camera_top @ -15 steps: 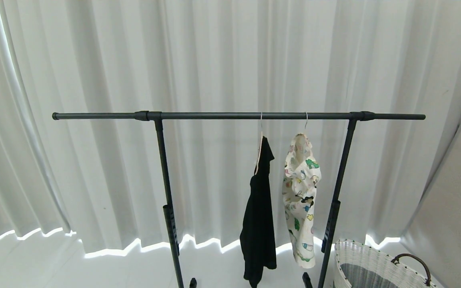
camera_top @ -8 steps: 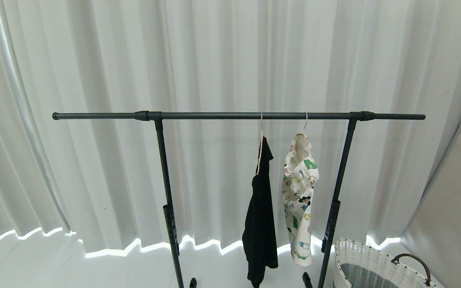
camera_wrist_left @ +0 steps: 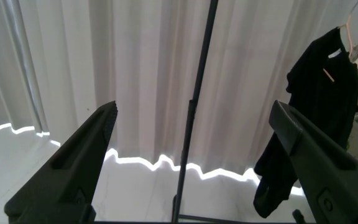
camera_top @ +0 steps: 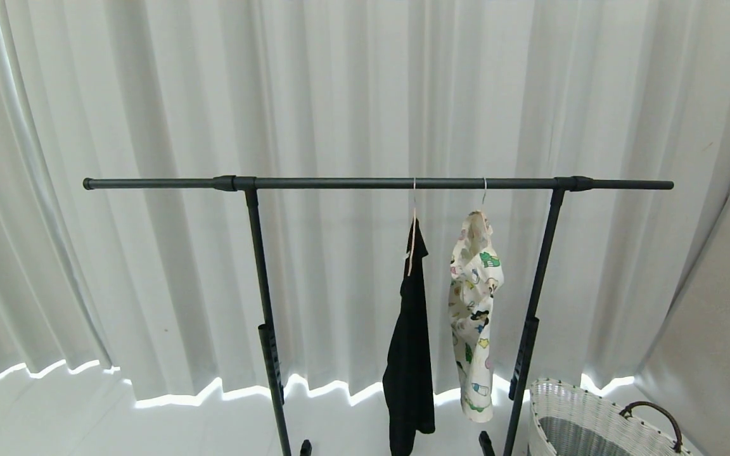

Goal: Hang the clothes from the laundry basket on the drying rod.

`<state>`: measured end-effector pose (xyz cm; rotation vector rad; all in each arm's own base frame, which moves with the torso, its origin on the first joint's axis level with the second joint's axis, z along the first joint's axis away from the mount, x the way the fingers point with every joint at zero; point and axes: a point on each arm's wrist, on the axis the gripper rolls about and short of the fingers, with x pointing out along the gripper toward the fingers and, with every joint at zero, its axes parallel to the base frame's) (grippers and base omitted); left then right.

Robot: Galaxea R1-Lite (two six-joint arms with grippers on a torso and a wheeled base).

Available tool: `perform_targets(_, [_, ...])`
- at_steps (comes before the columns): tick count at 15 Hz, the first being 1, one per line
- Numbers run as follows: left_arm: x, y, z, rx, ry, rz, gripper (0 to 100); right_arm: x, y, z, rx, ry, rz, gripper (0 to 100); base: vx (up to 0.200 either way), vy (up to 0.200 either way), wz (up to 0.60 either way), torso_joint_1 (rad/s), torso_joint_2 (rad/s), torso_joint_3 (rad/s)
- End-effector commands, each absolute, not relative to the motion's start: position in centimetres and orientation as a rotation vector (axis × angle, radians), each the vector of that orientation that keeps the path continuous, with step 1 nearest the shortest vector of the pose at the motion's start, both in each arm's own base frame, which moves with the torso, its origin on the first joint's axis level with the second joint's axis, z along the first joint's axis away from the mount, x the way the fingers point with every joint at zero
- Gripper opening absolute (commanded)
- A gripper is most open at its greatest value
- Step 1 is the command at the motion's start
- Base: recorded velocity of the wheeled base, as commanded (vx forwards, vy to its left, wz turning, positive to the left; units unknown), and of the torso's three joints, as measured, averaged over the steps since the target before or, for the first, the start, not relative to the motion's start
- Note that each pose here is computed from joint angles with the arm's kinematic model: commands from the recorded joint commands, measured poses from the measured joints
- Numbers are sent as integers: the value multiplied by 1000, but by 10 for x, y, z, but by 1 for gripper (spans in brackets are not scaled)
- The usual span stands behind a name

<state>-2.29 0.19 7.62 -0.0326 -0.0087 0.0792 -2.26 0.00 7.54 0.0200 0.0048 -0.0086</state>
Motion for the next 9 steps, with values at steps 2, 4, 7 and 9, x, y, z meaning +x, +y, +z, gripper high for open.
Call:
perform_targets(2, [-23,2,76,-33,-9,80,100,-23,0,75,18,3,-9,100,0,0,0,0,0,0])
perform_targets(4, [-23,2,76,-33,-9,80,100,-23,0,75,14,3,-9,100,0,0,0,0,0,0])
perform_targets(7, [-23,2,76,-33,-9,80,100,-23,0,75,9,5,-9,100,0,0,0,0,0,0])
perform_targets(9, [-23,2,76,-34,-9,80,100,-23,0,75,9,5,-9,100,0,0,0,0,0,0])
